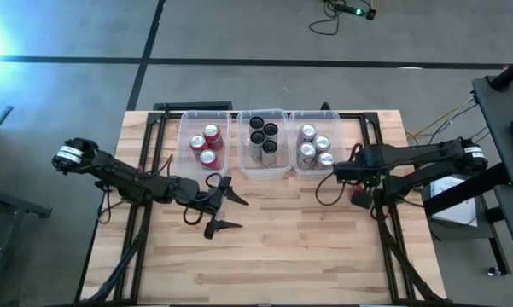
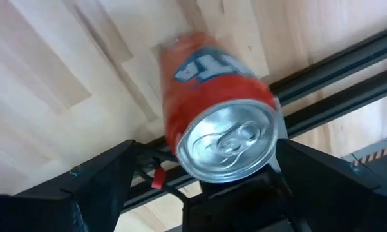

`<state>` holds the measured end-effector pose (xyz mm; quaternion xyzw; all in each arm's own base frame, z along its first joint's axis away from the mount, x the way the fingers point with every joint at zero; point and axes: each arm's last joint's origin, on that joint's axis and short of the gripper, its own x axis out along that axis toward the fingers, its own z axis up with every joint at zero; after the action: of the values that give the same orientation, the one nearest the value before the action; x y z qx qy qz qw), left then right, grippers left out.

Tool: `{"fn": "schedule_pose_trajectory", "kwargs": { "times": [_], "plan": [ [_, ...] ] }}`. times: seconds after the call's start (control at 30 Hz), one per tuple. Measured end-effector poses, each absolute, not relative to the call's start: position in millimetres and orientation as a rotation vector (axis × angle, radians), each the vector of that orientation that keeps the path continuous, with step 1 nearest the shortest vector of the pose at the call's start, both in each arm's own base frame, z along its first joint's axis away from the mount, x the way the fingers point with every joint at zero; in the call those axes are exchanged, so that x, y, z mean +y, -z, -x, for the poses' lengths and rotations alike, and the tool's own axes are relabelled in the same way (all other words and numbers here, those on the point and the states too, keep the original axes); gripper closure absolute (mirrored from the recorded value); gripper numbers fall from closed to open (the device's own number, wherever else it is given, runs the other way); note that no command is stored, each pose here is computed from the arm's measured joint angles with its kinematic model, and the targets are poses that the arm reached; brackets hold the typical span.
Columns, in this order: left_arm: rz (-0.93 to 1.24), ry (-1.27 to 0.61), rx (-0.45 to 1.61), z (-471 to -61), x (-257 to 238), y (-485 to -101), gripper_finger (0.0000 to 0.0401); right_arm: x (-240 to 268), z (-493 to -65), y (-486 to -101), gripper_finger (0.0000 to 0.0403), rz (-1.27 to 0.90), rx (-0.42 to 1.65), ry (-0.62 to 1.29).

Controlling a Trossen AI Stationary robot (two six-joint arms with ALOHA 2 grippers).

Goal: Sort soda cans
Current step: Put the red soda can into the left transparent bin

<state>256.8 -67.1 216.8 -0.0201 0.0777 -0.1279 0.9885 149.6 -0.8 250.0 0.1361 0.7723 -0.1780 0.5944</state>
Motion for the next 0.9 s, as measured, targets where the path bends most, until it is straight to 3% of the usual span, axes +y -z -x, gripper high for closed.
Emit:
{"fn": "schedule_pose_trajectory", "kwargs": {
  "times": [0.6,0.9],
  "plan": [
    [0.044,0.257,0.145,-257,-67,-218,0.0084,-16,-145,-228,0.0035,-0.352,1.793,0.552],
    [0.07,0.281,0.166,-255,-74,-216,0.0084,-17,-151,-214,0.0035,-0.44,1.779,0.502]
  ]
}}
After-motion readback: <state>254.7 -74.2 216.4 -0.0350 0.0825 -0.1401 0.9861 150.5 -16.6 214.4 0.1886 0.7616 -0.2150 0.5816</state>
